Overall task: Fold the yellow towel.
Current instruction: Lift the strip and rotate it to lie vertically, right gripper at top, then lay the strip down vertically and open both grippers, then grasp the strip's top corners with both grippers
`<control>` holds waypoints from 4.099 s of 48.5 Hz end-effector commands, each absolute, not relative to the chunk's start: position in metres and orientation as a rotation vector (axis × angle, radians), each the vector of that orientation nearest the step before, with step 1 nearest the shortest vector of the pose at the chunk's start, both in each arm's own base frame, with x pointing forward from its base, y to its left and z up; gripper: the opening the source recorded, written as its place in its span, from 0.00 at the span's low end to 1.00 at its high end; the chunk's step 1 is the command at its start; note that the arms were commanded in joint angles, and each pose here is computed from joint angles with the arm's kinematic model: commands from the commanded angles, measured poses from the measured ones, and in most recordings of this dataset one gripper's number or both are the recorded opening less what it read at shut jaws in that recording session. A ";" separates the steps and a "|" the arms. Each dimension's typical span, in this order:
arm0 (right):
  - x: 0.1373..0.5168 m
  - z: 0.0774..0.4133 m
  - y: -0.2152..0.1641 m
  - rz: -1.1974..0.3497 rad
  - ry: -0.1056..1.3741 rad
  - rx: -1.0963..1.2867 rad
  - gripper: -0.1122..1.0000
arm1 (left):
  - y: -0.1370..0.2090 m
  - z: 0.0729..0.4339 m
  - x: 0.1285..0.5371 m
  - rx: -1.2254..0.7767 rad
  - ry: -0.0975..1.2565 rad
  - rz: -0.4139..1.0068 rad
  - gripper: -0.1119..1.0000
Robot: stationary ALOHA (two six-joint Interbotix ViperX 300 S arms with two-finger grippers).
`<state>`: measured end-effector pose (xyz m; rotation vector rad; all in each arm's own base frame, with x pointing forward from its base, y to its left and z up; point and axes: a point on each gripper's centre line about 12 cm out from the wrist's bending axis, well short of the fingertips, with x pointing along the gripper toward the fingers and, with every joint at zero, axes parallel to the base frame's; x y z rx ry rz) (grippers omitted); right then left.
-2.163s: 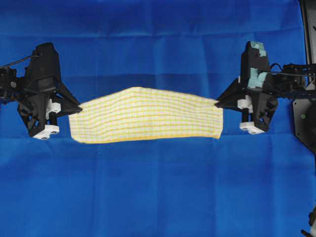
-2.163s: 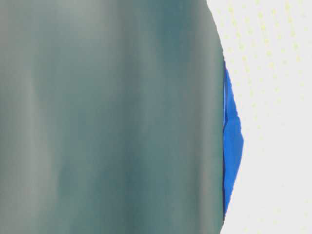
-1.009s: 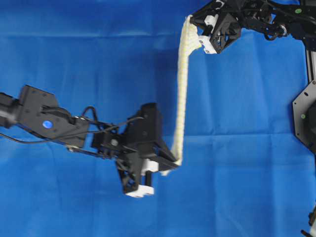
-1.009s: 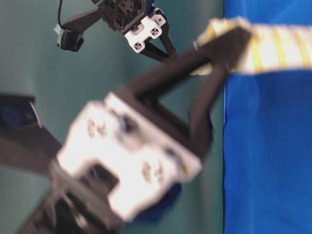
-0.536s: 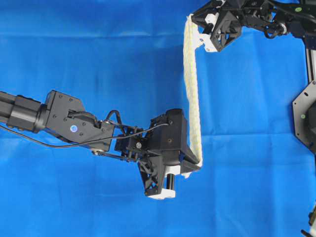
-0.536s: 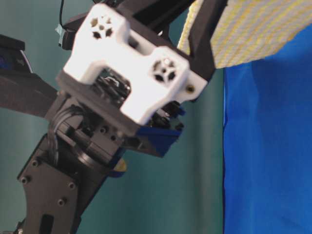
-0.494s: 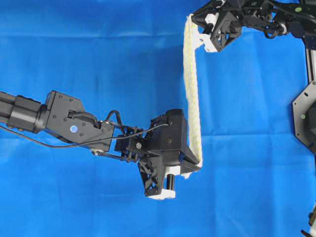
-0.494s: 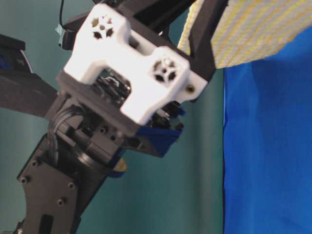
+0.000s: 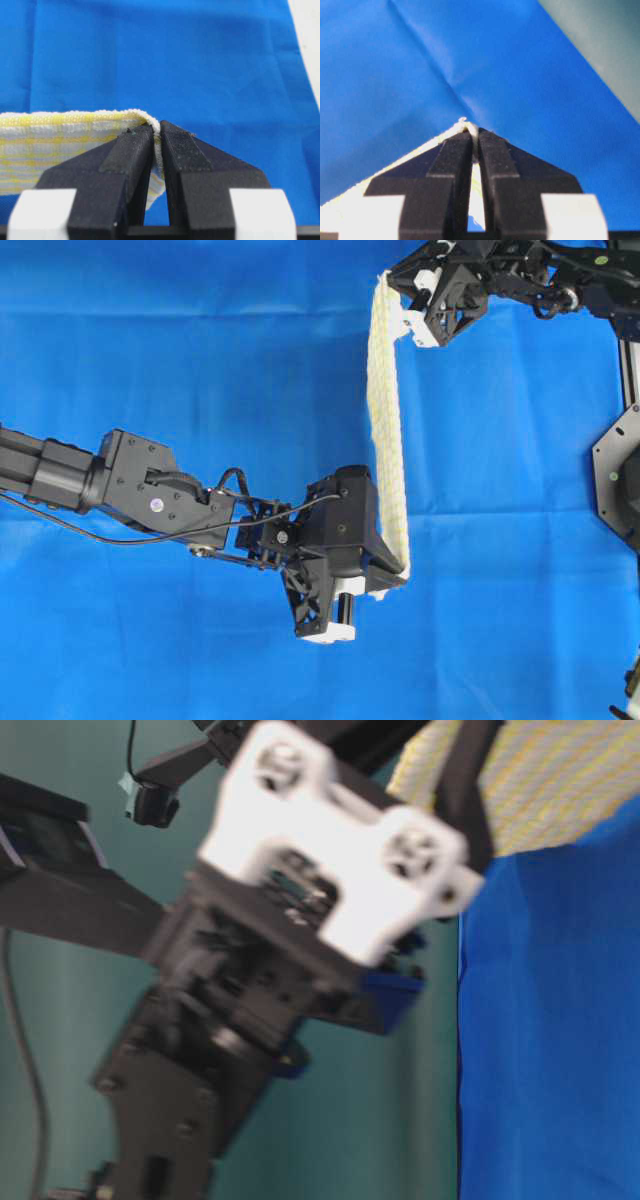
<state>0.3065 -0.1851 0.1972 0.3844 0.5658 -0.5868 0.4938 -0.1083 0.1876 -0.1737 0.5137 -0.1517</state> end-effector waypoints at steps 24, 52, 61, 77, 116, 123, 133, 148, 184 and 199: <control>0.352 0.191 -0.186 -0.532 0.566 0.359 0.12 | -0.115 0.170 0.456 -0.160 0.471 -0.186 0.14; 0.397 0.175 -0.174 -0.463 0.592 0.340 0.12 | -0.124 0.157 0.416 -0.149 0.533 -0.215 0.14; 0.398 0.172 -0.174 -0.462 0.600 0.341 0.12 | -0.120 0.154 0.414 -0.148 0.547 -0.208 0.16; 0.399 0.170 -0.171 -0.456 0.599 0.335 0.35 | -0.117 0.151 0.407 -0.142 0.582 -0.201 0.62; 0.315 0.227 -0.107 -0.381 0.385 0.290 0.74 | -0.017 0.213 0.304 -0.203 0.522 0.005 0.74; 0.309 0.227 -0.078 -0.305 0.368 0.269 0.74 | -0.006 0.215 0.304 -0.201 0.453 0.030 0.78; 0.309 0.224 -0.071 -0.282 0.379 0.259 0.74 | 0.008 0.205 0.310 -0.204 0.460 0.078 0.84; 0.309 0.216 -0.103 -0.376 0.395 0.280 0.76 | 0.041 0.197 0.322 -0.216 0.468 0.175 0.85; 0.350 0.127 -0.184 -0.560 0.594 0.380 0.80 | 0.157 0.116 0.360 -0.195 0.512 0.437 0.91; 0.355 0.102 -0.188 -0.590 0.647 0.444 0.80 | 0.178 0.082 0.368 -0.232 0.559 0.481 0.90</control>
